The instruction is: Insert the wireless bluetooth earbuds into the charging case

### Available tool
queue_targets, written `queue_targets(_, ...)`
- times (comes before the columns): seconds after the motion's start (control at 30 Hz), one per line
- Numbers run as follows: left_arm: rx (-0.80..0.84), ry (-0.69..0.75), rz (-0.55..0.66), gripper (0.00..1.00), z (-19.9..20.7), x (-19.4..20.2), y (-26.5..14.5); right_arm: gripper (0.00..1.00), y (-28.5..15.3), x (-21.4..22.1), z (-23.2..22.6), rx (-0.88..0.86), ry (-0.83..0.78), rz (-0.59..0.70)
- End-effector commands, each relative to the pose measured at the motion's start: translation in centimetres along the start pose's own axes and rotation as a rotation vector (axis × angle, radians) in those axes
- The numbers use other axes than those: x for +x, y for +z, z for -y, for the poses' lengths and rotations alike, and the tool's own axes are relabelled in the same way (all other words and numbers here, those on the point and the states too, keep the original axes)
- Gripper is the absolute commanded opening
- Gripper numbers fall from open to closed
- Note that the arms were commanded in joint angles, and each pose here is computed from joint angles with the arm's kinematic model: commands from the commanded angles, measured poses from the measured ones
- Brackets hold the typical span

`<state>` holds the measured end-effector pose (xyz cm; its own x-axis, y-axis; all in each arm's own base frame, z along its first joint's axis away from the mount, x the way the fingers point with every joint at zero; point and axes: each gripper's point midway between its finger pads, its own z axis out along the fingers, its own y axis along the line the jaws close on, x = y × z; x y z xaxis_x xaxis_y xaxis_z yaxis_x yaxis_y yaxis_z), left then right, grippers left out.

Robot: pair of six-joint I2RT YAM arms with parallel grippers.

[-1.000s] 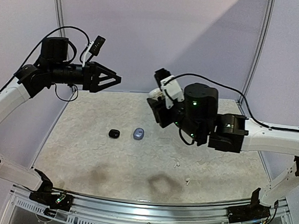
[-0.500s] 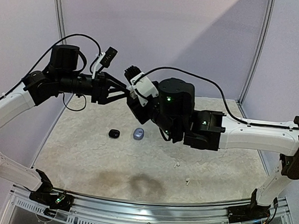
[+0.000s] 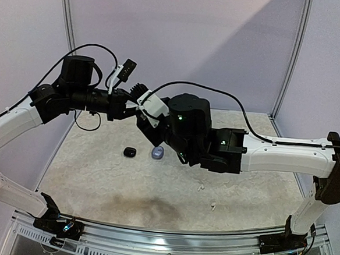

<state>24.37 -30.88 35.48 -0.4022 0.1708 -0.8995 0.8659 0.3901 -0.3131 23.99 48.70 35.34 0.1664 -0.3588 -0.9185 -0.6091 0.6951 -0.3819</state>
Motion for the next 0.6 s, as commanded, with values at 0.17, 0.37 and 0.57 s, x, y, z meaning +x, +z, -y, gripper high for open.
queue_targets(0.17, 0.035, 0.141, -0.079, 0.00, 0.5, 2.4, -0.4, 0.75, -2.1, -1.1, 0.3, -0.094, 0.049, -0.026)
queue_targets(0.37, 0.183, 0.390, -0.149, 0.00, 2.8, 5.1, -1.5, 0.88, -7.7, -0.1, -0.7, -0.518, 0.216, -0.092)
queue_targets(0.57, 0.292, 0.402, -0.164, 0.00, 4.7, 6.0, -2.1, 0.85, -10.3, -0.2, -1.1, -0.709, 0.331, -0.108)
